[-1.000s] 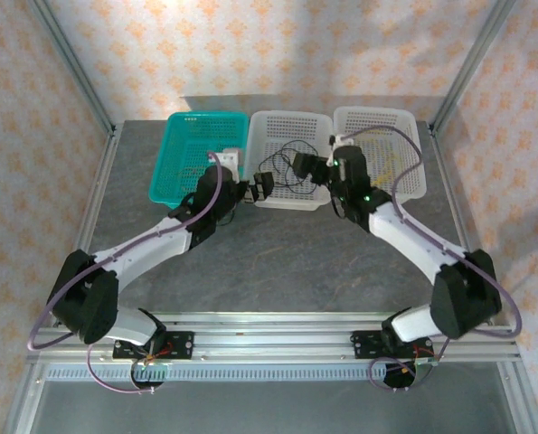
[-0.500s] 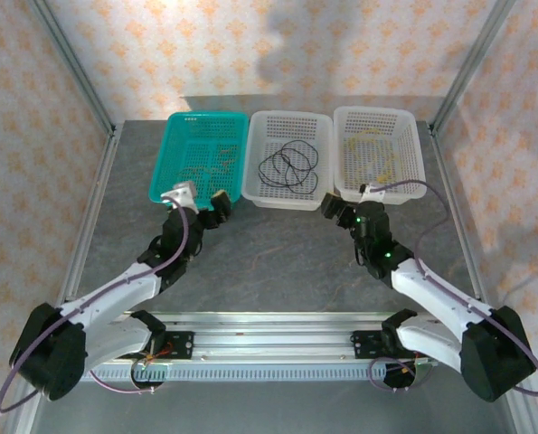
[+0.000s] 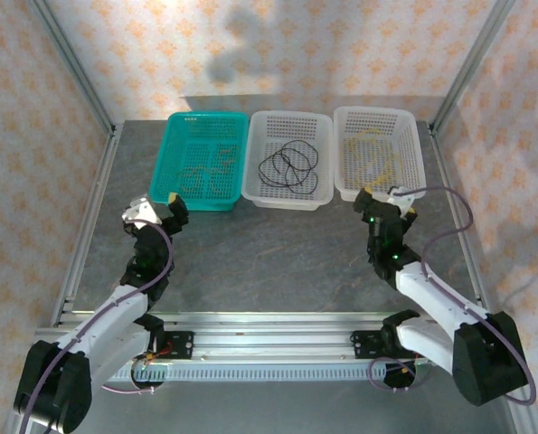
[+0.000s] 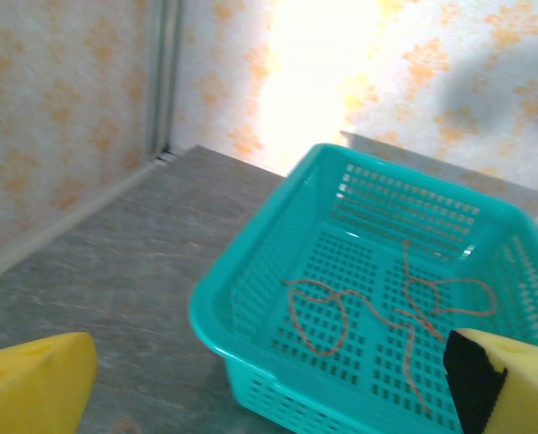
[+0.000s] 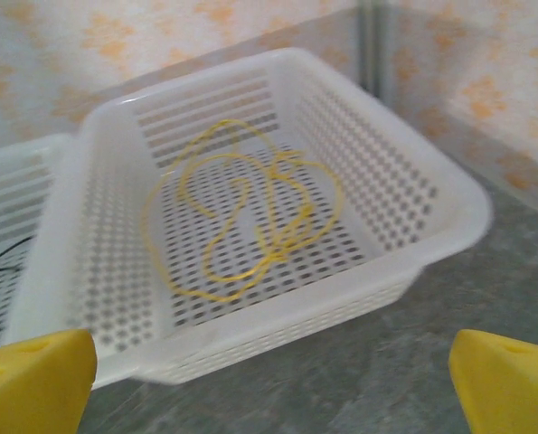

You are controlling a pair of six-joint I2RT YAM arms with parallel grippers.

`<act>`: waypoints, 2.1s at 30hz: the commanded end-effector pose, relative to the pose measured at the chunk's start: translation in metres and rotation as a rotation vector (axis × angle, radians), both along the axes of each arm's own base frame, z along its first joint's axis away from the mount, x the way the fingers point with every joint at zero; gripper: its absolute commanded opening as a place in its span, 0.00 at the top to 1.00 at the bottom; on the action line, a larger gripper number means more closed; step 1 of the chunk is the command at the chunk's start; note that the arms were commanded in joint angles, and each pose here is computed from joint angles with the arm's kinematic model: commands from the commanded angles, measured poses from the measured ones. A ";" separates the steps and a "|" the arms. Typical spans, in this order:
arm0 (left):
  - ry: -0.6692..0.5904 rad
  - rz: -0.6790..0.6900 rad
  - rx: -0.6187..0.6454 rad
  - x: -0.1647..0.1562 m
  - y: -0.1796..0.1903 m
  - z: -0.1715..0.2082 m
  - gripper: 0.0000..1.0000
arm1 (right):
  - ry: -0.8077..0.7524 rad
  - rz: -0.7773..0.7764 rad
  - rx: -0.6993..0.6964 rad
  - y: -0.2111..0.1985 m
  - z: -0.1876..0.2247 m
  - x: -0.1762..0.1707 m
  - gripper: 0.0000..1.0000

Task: Untangle the cables

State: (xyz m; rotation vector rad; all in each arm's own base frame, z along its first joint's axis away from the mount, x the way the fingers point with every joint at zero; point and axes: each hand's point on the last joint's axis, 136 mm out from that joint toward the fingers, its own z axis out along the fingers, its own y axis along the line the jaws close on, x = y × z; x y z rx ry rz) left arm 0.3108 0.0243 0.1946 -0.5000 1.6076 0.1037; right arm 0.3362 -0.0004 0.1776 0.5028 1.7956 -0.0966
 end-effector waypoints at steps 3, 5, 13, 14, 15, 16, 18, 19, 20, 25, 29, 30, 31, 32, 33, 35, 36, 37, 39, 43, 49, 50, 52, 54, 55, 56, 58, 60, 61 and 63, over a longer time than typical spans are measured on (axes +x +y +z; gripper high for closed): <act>-0.042 0.084 0.137 -0.015 0.020 -0.001 0.01 | -0.017 -0.146 -0.013 -0.039 -0.012 -0.005 0.00; -0.031 0.099 0.147 -0.017 0.024 -0.006 0.01 | -0.044 -0.176 -0.006 -0.048 -0.017 -0.009 0.00; 0.013 0.119 0.184 -0.011 0.031 -0.025 0.00 | -0.087 -0.237 -0.002 -0.063 -0.029 -0.012 0.00; 0.017 0.119 0.188 -0.010 0.032 -0.027 0.01 | -0.091 -0.225 -0.009 -0.061 -0.030 -0.011 0.00; 0.018 0.115 0.192 -0.007 0.031 -0.029 0.00 | -0.095 -0.209 -0.019 -0.059 -0.031 -0.009 0.00; 0.020 0.107 0.194 -0.005 0.030 -0.032 0.01 | -0.104 -0.190 -0.029 -0.057 -0.030 -0.007 0.00; 0.020 0.095 0.196 0.001 0.029 -0.037 0.01 | -0.092 -0.132 -0.055 -0.049 -0.036 -0.001 0.00; 0.015 0.087 0.209 0.004 0.028 -0.037 0.00 | -0.090 -0.105 -0.059 -0.045 -0.038 0.002 0.00; 0.013 0.066 0.214 0.008 0.024 -0.037 0.00 | -0.086 -0.080 -0.065 -0.042 -0.040 0.006 0.00; -0.056 0.017 0.211 0.018 0.022 -0.029 0.00 | -0.129 0.051 -0.089 -0.021 -0.034 0.022 0.00; -0.101 -0.026 0.178 0.022 0.025 -0.030 0.00 | -0.117 0.088 -0.123 -0.017 -0.034 0.031 0.00; -0.098 -0.032 0.173 0.022 0.025 -0.033 0.00 | -0.123 0.097 -0.128 -0.017 -0.034 0.031 0.00; -0.100 -0.036 0.171 0.022 0.026 -0.035 0.00 | -0.133 0.105 -0.131 -0.018 -0.033 0.031 0.00; -0.102 -0.038 0.168 0.022 0.026 -0.036 0.00 | -0.147 0.112 -0.126 -0.019 -0.033 0.030 0.00; -0.103 -0.039 0.165 0.023 0.027 -0.038 0.00 | -0.151 0.109 -0.113 -0.023 -0.036 0.031 0.00; -0.104 -0.041 0.162 0.023 0.027 -0.042 0.00 | -0.155 0.089 -0.086 -0.031 -0.041 0.031 0.00; -0.105 -0.041 0.165 0.023 0.027 -0.043 0.01 | -0.153 0.088 -0.075 -0.033 -0.044 0.032 0.00; -0.118 -0.044 0.170 0.024 0.027 -0.041 0.00 | -0.152 0.094 -0.073 -0.033 -0.046 0.032 0.00; -0.091 -0.044 0.161 0.027 0.027 -0.045 0.00 | -0.151 0.109 -0.077 -0.030 -0.050 0.032 0.00; -0.058 -0.054 0.156 0.040 0.028 -0.049 0.00 | -0.172 0.115 -0.078 -0.030 -0.049 0.028 0.00; 0.016 -0.059 0.150 0.053 0.029 -0.059 0.00 | -0.152 0.110 -0.075 -0.030 -0.051 0.032 0.00; 0.012 -0.059 0.149 0.053 0.029 -0.058 0.00 | -0.150 0.112 -0.075 -0.030 -0.052 0.033 0.00; 0.012 -0.059 0.152 0.053 0.029 -0.059 0.01 | -0.143 0.140 -0.080 -0.026 -0.052 0.035 0.00; 0.012 -0.059 0.154 0.053 0.029 -0.059 0.00 | -0.135 0.203 -0.092 -0.016 -0.053 0.039 0.00; 0.010 -0.058 0.153 0.053 0.028 -0.058 0.01 | -0.136 0.206 -0.092 -0.015 -0.053 0.038 0.00; 0.013 -0.058 0.154 0.052 0.029 -0.059 0.00 | -0.135 0.205 -0.090 -0.015 -0.053 0.038 0.00; 0.011 -0.059 0.153 0.053 0.028 -0.059 0.00 | -0.137 0.205 -0.091 -0.015 -0.053 0.038 0.00; 0.013 -0.061 0.155 0.053 0.028 -0.059 0.00 | -0.135 0.204 -0.092 -0.016 -0.053 0.038 0.00; 0.015 -0.070 0.159 0.053 0.026 -0.059 0.00 | -0.136 0.204 -0.092 -0.016 -0.053 0.038 0.00; 0.022 -0.119 0.172 0.057 0.018 -0.060 0.01 | -0.135 0.204 -0.093 -0.016 -0.053 0.037 0.00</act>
